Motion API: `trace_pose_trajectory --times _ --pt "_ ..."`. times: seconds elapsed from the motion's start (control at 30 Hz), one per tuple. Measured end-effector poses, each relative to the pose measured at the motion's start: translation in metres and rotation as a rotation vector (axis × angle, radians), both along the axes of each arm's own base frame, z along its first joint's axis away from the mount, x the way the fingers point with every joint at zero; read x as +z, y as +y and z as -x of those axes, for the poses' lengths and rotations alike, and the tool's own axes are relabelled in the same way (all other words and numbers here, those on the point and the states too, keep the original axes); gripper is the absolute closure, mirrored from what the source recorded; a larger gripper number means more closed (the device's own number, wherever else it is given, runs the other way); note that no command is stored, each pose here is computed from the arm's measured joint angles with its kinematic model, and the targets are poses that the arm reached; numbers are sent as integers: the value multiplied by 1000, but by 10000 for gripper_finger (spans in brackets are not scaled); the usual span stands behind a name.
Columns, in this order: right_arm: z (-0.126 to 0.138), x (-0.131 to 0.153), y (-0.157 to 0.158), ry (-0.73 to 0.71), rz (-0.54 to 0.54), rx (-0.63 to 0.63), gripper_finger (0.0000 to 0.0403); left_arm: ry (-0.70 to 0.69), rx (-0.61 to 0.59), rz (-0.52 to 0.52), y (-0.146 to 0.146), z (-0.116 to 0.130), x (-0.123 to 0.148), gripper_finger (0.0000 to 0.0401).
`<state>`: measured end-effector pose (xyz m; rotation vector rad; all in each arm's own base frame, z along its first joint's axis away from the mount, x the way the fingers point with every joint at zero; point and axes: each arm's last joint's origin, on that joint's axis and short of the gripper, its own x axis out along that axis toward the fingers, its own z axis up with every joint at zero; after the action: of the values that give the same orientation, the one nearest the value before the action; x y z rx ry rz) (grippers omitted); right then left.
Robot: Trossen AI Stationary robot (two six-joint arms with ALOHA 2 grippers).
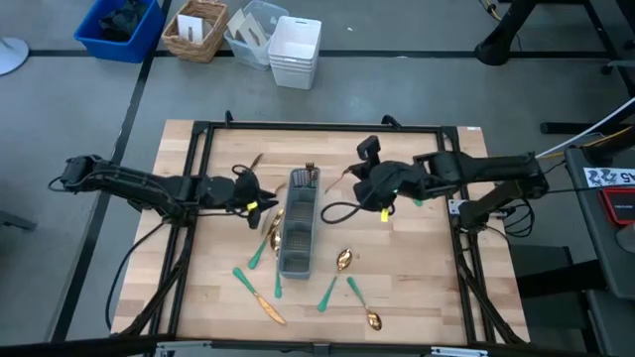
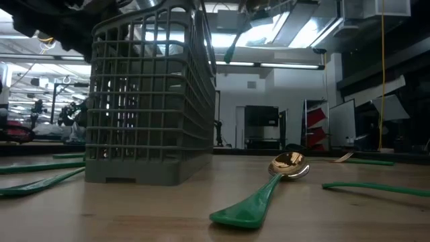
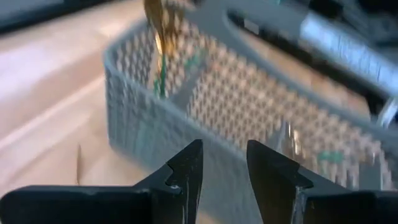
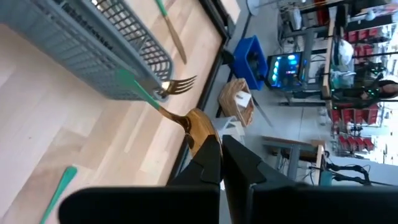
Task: Sort silverware
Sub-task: Put the green spoon into the utensil rack
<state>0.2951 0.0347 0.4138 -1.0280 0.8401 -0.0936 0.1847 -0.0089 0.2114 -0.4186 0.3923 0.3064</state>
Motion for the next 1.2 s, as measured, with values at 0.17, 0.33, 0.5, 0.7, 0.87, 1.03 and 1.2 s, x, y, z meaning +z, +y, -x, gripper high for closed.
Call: trace_pose_trajectory --times 0.17,0.33,0.5,0.7,0.87,1.03,1.2 --pt "9 15 -1 -93 -24 8 397 77 -20 98 -14 4 -9 284" --pt "5 23 3 -178 -126 124 397 115 -46 168 -30 -3 -20 284" --pt "-3 18 8 -149 -193 256 397 151 -37 223 -42 -17 -38 284" --pt "-26 -2 14 -80 -205 315 398 100 -56 226 -49 -38 -54 284" --pt "-43 -20 17 -21 -177 345 397 72 -71 211 -52 -51 -61 284" --pt "-47 -26 19 14 -193 370 399 90 -71 194 -54 -59 -63 284" --pt "-49 -30 22 45 -263 431 396 86 -83 175 -55 -61 -62 284"
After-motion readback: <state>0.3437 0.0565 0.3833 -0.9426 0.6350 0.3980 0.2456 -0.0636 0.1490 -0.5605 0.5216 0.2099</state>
